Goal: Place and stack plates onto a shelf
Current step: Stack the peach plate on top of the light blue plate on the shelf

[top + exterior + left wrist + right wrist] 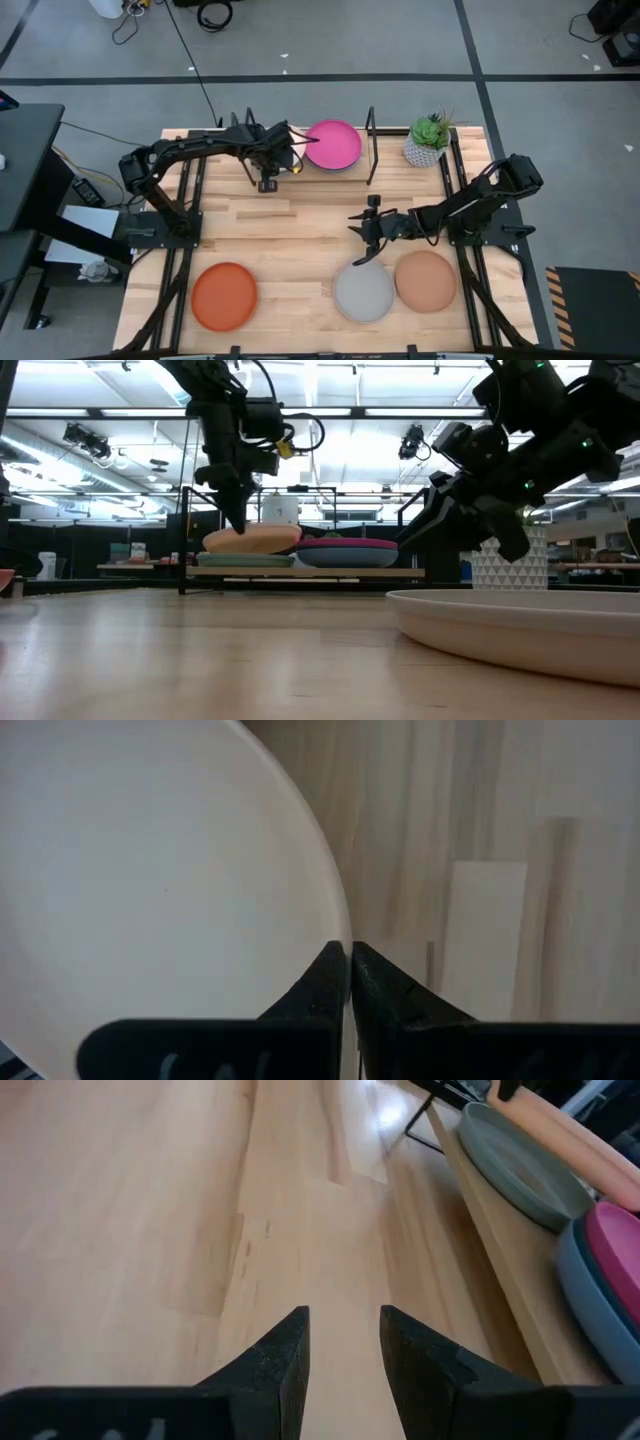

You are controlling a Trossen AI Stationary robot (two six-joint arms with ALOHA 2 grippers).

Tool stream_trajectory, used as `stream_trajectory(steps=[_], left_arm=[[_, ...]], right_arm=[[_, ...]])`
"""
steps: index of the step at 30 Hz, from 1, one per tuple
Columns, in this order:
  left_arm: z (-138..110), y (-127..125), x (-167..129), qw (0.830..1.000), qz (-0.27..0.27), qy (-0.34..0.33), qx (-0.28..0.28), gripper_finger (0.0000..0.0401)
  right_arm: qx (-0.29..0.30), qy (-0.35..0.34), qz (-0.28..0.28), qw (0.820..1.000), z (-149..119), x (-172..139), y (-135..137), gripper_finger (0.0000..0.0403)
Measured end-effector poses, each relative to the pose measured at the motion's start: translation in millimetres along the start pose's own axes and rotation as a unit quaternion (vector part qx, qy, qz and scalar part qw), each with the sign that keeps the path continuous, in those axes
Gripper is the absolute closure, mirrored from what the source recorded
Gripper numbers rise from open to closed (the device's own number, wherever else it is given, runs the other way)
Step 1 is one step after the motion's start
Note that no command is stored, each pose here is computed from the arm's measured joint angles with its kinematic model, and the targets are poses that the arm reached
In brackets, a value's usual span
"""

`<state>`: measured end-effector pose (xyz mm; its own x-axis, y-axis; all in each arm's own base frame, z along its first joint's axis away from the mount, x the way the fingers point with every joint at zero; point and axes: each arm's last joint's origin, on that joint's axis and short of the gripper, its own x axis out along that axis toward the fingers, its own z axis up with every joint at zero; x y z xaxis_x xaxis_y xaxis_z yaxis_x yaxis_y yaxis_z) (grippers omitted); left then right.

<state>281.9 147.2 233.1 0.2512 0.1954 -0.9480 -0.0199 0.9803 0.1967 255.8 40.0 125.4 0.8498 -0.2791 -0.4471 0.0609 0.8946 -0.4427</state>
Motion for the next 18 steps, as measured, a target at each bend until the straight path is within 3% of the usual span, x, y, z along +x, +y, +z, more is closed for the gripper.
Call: stream_trajectory(steps=[18], left_arm=[[-5.9,-0.9,4.3,0.999,0.001,0.044,0.019,0.0367]], right_arm=[[0.001,-0.008,0.019,1.0,1.0,-0.2,1.3,0.0273]])
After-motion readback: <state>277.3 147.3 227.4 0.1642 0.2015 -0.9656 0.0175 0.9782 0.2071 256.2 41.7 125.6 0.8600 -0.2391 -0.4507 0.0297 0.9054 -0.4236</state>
